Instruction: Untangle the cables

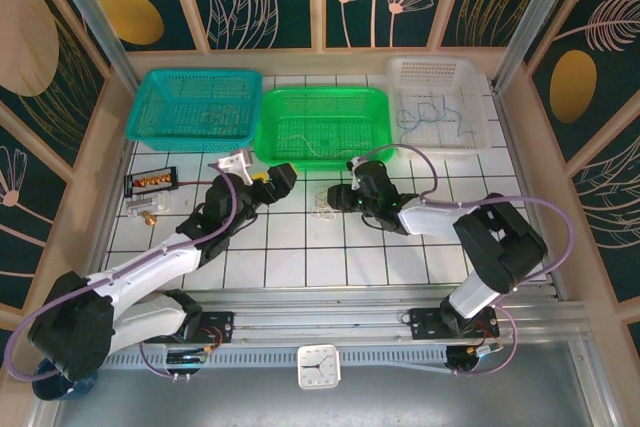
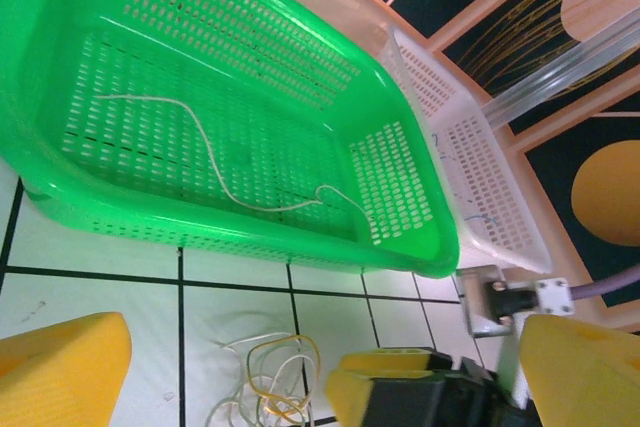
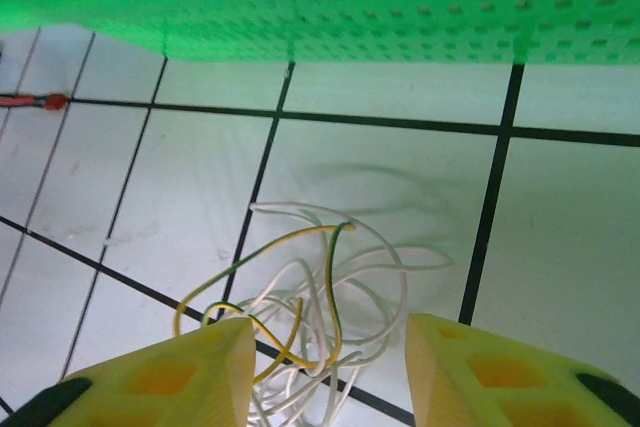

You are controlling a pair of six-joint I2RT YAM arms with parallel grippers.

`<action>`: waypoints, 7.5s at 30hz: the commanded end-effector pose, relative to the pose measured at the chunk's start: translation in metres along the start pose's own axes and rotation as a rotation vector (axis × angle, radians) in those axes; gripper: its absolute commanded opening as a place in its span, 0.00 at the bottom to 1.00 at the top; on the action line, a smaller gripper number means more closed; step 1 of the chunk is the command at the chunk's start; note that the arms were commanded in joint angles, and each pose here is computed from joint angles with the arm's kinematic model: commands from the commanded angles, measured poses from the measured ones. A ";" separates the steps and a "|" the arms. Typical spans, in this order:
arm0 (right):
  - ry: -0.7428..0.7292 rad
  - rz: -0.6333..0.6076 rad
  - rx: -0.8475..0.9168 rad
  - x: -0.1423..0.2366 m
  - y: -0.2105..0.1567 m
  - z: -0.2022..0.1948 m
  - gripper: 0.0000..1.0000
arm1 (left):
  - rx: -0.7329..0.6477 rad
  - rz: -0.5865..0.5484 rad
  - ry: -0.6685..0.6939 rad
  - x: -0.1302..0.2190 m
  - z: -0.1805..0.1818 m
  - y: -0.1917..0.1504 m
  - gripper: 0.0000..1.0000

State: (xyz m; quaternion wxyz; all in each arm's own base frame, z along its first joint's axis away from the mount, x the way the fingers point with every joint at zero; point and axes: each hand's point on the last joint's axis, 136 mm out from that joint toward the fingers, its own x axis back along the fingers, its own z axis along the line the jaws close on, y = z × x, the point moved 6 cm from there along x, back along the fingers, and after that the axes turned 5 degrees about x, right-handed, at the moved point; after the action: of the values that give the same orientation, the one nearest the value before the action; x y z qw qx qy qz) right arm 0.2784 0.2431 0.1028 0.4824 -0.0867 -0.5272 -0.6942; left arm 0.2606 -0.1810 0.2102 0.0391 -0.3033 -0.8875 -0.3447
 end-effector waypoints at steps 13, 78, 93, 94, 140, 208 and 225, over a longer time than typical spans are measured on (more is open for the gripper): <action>0.159 -0.059 0.045 0.004 0.015 0.023 0.00 | -0.005 0.115 -0.012 -0.016 -0.003 -0.013 0.99; 0.229 -0.148 0.091 0.044 0.030 0.040 0.00 | 0.101 0.372 -0.111 -0.057 0.003 -0.059 0.55; 0.226 -0.145 0.089 0.043 0.029 0.039 0.00 | 0.098 0.367 -0.124 -0.057 0.002 -0.058 0.22; 0.226 -0.145 0.088 0.043 0.029 0.039 0.00 | 0.098 0.365 -0.124 -0.057 0.002 -0.058 0.20; 0.182 -0.154 0.097 0.049 0.030 0.031 0.00 | 0.079 0.352 -0.120 -0.060 0.001 -0.056 0.39; 0.091 -0.308 -0.005 0.126 0.052 -0.014 0.51 | 0.155 0.301 -0.412 -0.036 -0.078 -0.009 0.00; 0.294 -0.281 0.063 0.094 0.062 0.034 0.58 | 0.160 0.287 -0.437 -0.035 -0.086 -0.004 0.00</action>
State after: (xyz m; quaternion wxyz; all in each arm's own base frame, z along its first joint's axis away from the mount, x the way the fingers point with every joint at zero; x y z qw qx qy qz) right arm 0.2592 0.2054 0.2056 0.4582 0.0690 -0.4866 -0.7406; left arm 0.2740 -0.2548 0.2388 -0.0419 -0.4975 -0.8448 -0.1927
